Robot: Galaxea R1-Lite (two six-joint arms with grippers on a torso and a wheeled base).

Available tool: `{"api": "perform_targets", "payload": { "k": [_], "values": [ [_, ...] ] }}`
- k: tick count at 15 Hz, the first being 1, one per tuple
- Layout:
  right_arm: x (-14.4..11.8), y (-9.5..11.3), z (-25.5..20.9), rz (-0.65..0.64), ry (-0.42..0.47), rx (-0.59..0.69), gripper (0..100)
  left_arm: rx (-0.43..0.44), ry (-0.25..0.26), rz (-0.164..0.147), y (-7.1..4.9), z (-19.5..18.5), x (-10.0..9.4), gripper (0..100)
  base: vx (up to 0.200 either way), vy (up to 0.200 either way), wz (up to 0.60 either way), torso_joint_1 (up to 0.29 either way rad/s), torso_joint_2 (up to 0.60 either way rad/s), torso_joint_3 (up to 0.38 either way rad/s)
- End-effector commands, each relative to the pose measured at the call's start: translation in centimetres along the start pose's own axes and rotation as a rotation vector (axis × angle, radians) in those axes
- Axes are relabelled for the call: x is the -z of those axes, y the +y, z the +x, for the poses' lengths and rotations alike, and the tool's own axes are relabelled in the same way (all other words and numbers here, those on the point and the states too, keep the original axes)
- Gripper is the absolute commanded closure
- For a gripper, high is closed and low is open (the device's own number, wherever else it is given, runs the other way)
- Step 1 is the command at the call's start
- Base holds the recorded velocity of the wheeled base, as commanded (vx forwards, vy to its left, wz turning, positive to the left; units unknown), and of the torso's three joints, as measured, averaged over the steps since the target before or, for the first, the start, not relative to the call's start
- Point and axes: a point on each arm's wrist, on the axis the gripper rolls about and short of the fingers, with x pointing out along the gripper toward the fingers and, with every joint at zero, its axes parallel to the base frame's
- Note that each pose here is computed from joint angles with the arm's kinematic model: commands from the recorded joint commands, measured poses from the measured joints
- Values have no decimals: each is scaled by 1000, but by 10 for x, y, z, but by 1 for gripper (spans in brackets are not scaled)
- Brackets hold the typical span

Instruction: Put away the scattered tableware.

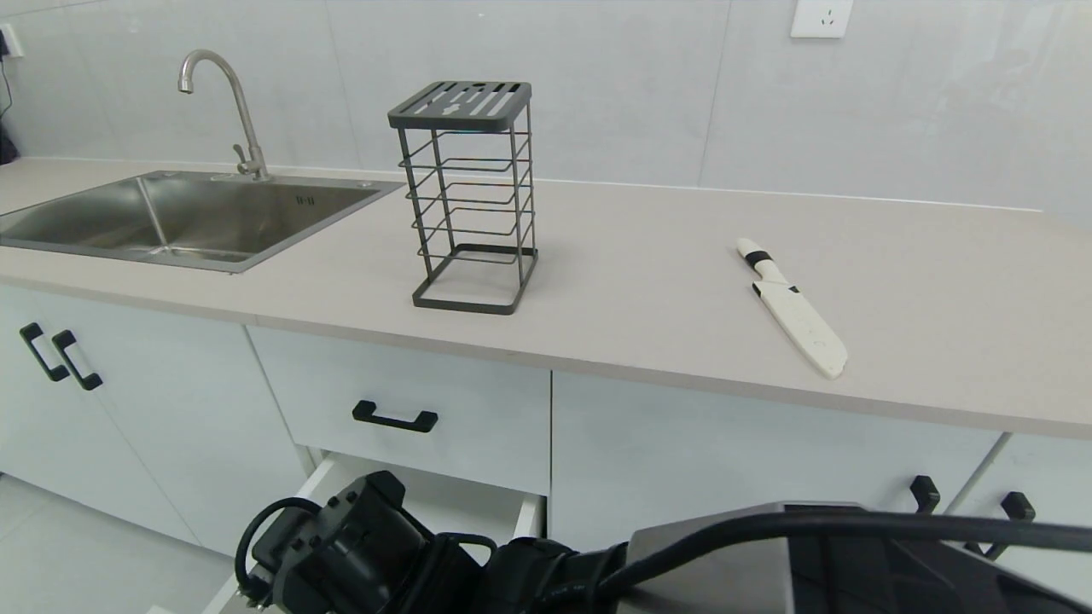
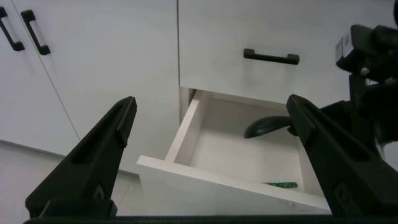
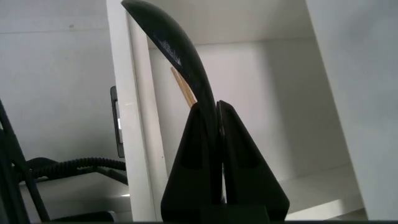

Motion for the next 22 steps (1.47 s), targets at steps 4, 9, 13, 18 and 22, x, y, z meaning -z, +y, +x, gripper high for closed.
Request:
{"api": "perform_targets", "payload": {
  "k": [4,9,13,18,22],
  "values": [
    [27,-12,26,46,57,23,100,0,1,-1,0,0,0,0,0,0,0,0,0,0],
    [42,-16,42,93,73,28,100,0,1,-1,0,0,0,0,0,0,0,0,0,0],
    [54,-20,56,99,64,36,100,0,1,-1,0,0,0,0,0,0,0,0,0,0],
    [61,-20,61,97,80,17,100,0,1,-1,0,0,0,0,0,0,0,0,0,0],
    [62,-18,62,93,82,-18,100,0,1,-1,0,0,0,0,0,0,0,0,0,0]
  ]
}}
